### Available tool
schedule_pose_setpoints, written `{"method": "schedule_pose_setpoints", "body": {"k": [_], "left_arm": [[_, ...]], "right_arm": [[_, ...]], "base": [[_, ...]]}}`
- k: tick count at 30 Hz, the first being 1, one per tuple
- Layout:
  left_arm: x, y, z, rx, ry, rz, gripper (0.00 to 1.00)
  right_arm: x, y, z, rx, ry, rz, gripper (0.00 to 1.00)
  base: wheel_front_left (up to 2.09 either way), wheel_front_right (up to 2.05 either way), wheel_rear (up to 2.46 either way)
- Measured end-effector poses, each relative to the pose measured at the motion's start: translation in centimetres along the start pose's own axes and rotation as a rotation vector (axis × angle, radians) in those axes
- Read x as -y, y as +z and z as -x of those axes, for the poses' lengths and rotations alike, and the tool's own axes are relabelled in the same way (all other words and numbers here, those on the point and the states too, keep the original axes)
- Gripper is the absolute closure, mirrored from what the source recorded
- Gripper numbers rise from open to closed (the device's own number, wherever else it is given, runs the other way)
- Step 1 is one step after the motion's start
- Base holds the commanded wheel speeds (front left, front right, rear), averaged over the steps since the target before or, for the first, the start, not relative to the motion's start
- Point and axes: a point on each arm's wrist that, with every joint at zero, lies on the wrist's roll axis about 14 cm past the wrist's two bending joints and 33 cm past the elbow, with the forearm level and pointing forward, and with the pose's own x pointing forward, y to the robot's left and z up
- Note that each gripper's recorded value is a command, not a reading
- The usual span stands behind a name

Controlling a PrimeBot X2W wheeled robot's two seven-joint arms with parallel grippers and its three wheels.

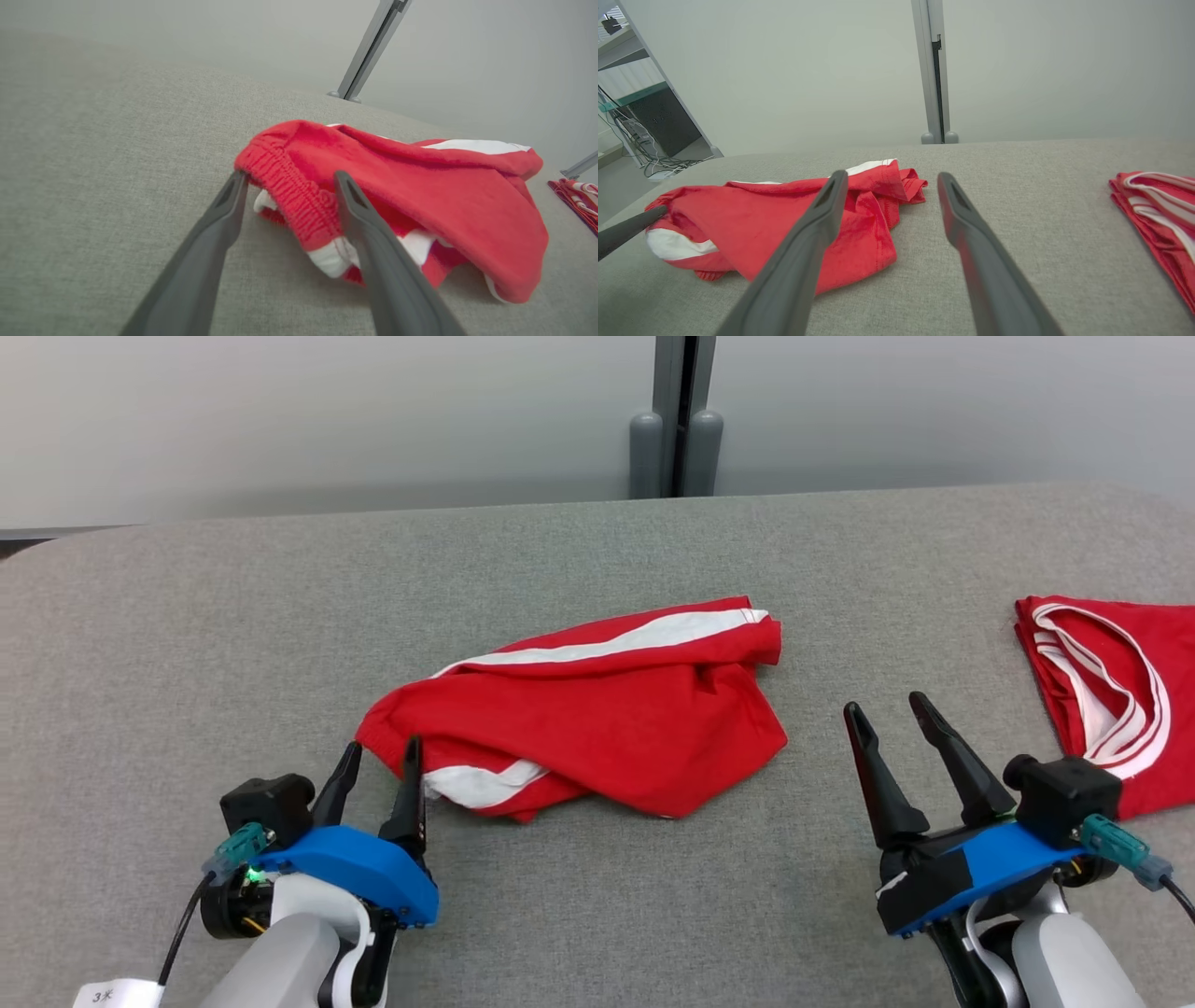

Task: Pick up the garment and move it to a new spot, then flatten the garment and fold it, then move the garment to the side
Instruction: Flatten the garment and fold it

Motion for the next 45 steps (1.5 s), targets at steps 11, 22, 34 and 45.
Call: {"method": "schedule_pose_setpoints", "body": {"k": [11,22,34,45], "left_arm": [[-1.8,2.8,4.4,0.128,0.022,-0.123,0.0],[-4.0,6.6,6.4,0.294,0.112,-0.145,0.0],[-4.7,5.4,6.0,0.275,0.125,-0.139,0.0],[-4.5,5.3,5.8,0.275,0.115,-0.137,0.0]], "right_arm": [[0.0,-0.8,0.5,-0.074,0.002,0.0,0.0],[-0.1,-4.6,0.1,-0.249,-0.001,-0.019,0.0],[-1.4,-9.3,-3.9,-0.457,0.037,0.007,0.22],[-2.9,-8.5,-2.9,-0.447,0.125,-0.002,1.0]], "base": [[0.0,0.0,0.0],[0.0,0.0,0.0],[0.0,0.0,0.0],[0.0,0.0,0.0]]}}
